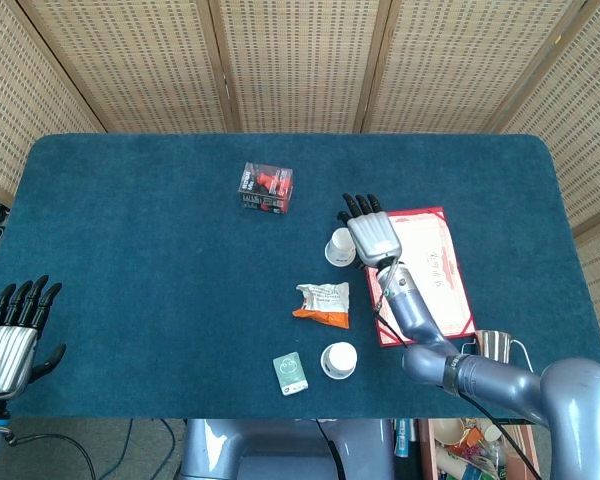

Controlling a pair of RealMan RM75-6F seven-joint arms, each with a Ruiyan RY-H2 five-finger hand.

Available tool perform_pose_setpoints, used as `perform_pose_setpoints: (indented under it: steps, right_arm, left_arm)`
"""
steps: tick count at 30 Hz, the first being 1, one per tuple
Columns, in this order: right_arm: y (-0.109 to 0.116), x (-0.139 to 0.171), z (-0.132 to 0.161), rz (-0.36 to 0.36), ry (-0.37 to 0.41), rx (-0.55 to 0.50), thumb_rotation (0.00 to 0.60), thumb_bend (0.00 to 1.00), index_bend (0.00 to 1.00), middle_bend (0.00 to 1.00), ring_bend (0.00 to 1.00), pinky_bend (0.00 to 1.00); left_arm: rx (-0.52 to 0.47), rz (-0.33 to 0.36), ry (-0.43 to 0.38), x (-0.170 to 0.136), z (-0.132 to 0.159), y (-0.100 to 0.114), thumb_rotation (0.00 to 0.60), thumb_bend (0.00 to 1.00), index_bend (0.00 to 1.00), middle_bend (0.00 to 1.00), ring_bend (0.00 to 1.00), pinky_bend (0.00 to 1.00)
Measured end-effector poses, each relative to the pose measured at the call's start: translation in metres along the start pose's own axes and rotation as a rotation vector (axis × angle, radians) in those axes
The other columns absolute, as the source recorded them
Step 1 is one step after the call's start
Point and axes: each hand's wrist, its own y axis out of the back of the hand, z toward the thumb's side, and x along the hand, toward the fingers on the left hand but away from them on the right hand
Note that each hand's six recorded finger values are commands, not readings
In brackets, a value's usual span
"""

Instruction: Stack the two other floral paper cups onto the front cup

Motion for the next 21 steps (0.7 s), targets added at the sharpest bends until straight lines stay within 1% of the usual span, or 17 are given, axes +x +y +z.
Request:
perform_pose_setpoints:
  steps: [14,21]
  right_arm:
    - [-0.013,-0.015,-0.002,0.015,-0.013,0.029,0.6,0.07,0.36,0.04,0.0,0.0]
    - [-0.016,-0.015,-0.001,0.015,-0.01,0.03,0.6,0.07,0.46,0.11,0.0,0.0]
  left_arm:
    - [0.01,-0.024,-0.007,0.002,0.003,-0.006,0.6,0.31,0.0,0.0,0.0,0.0]
    - [0.011,-0.024,-0.008,0.002,0.003,-0.006,0.6,0.31,0.0,0.0,0.0,0.0]
